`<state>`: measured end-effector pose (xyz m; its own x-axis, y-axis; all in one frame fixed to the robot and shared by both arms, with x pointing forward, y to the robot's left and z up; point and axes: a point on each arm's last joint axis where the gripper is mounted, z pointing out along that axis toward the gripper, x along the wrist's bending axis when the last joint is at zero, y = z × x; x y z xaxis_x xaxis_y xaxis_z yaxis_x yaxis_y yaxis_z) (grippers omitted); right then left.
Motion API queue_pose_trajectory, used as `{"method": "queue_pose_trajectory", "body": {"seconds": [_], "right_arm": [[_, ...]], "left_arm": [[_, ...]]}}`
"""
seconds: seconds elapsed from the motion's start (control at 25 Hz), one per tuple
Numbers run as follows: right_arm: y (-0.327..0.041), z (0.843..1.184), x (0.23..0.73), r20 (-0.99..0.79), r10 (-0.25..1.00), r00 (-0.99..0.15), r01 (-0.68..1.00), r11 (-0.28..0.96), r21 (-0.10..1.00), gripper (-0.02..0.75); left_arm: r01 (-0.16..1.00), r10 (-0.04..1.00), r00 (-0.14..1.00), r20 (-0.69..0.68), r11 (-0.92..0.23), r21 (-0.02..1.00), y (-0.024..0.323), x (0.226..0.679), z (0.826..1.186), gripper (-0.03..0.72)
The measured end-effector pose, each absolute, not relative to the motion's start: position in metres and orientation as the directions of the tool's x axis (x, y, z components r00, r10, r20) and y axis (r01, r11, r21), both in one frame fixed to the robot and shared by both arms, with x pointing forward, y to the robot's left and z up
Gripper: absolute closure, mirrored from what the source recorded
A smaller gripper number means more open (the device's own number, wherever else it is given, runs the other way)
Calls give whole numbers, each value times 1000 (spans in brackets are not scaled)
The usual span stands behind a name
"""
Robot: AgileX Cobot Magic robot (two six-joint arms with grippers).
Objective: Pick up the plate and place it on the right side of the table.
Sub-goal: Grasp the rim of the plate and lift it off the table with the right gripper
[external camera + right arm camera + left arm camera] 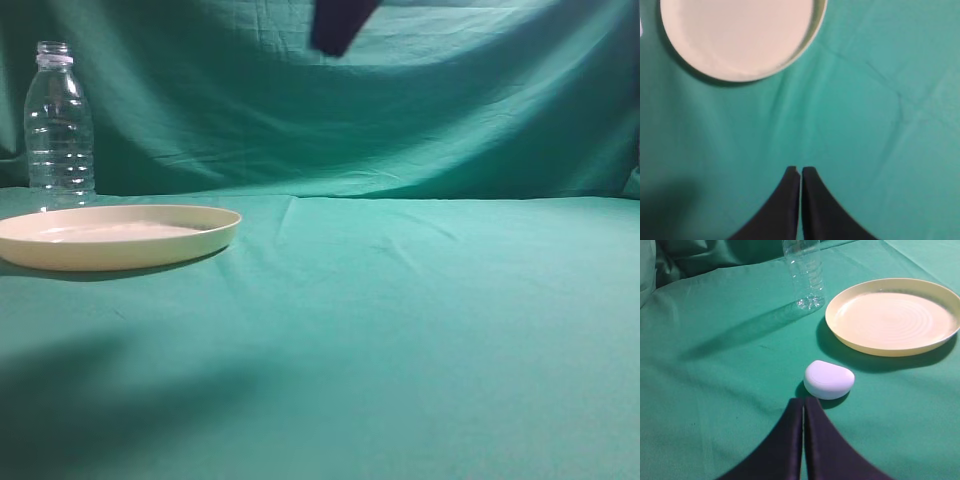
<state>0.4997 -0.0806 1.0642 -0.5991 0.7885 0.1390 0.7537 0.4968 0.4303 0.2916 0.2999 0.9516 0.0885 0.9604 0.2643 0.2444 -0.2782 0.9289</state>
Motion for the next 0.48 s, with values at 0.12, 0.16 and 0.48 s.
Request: {"method": "queue_pose_trajectory", "body": {"seconds": [0.12,0.16,0.48], "right_arm": [[-49,1053,523,139,772,-620,741,518,426,738],[-42,1050,530,147,771,-620,742,515,428,738],[5,1004,585,160,774,-613,750,506,426,455]], "left_arm": [[244,960,88,264,-278,929,300,292,952,688],[244,960,88,264,-278,929,300,292,952,688],[244,960,88,264,-278,929,300,292,952,688]]}}
